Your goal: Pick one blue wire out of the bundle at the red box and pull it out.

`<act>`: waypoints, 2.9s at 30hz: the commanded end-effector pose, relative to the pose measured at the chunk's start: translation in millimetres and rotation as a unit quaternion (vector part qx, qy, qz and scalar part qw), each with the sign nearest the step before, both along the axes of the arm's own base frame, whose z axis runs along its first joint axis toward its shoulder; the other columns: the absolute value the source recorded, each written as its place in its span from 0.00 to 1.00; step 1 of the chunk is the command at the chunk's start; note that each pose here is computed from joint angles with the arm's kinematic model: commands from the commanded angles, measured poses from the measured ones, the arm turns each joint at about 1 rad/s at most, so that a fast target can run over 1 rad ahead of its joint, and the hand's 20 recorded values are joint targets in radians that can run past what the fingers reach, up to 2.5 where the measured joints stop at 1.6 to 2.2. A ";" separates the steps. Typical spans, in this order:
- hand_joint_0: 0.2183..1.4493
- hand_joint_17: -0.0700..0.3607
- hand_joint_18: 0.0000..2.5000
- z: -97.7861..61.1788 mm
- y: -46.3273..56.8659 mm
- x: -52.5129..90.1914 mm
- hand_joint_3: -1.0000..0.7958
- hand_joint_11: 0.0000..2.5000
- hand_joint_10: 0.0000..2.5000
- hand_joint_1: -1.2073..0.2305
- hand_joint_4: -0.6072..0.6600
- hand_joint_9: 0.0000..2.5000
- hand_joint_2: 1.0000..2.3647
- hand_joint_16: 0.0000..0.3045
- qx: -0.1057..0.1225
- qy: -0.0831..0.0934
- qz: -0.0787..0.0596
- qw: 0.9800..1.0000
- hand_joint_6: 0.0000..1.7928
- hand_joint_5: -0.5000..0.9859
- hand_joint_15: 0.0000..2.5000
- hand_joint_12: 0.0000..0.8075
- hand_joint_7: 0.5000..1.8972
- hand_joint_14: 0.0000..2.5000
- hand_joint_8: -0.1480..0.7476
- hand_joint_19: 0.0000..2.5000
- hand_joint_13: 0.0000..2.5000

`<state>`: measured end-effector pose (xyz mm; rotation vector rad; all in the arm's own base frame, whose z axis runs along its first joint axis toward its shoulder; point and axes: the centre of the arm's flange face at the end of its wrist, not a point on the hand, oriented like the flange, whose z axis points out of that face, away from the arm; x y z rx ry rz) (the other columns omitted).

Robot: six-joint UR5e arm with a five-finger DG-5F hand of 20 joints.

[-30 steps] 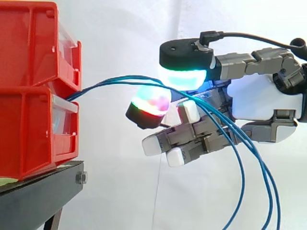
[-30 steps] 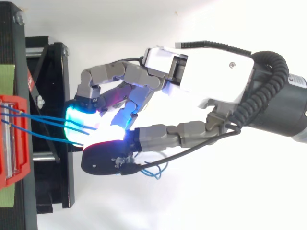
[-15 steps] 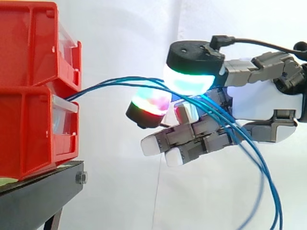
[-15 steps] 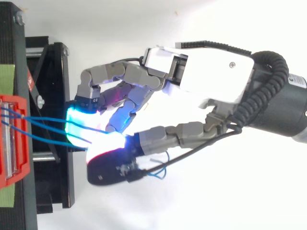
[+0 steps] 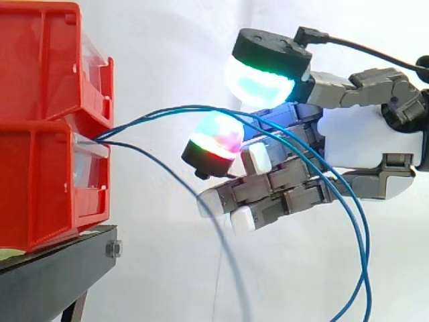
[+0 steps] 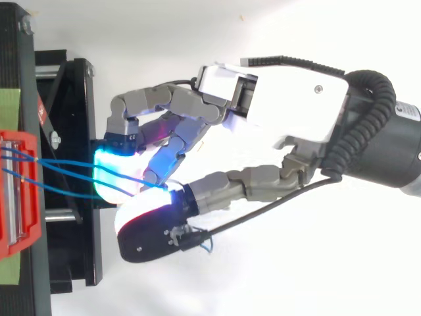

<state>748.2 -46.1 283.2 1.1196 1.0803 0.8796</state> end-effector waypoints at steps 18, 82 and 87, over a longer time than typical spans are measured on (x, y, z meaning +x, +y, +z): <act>0.36 0.46 0.20 0.0 -0.1 0.0 0.47 0.32 0.01 0.25 0.74 0.45 0.01 0.19 0.000 0.000 0.000 1.000 0.38 0.26 0.16 0.46 0.31 0.01 0.44 0.23 0.25; 0.30 0.44 0.22 0.3 0.0 0.3 0.36 0.24 0.01 0.37 0.69 0.51 0.01 0.18 -0.001 -0.001 0.000 1.000 0.32 0.34 0.16 0.43 0.60 0.01 0.41 0.25 0.28; 0.29 0.44 0.23 0.3 0.0 0.3 0.35 0.19 0.01 0.38 0.70 0.53 0.01 0.18 -0.001 -0.001 0.000 1.000 0.28 0.36 0.15 0.42 0.64 0.01 0.38 0.25 0.29</act>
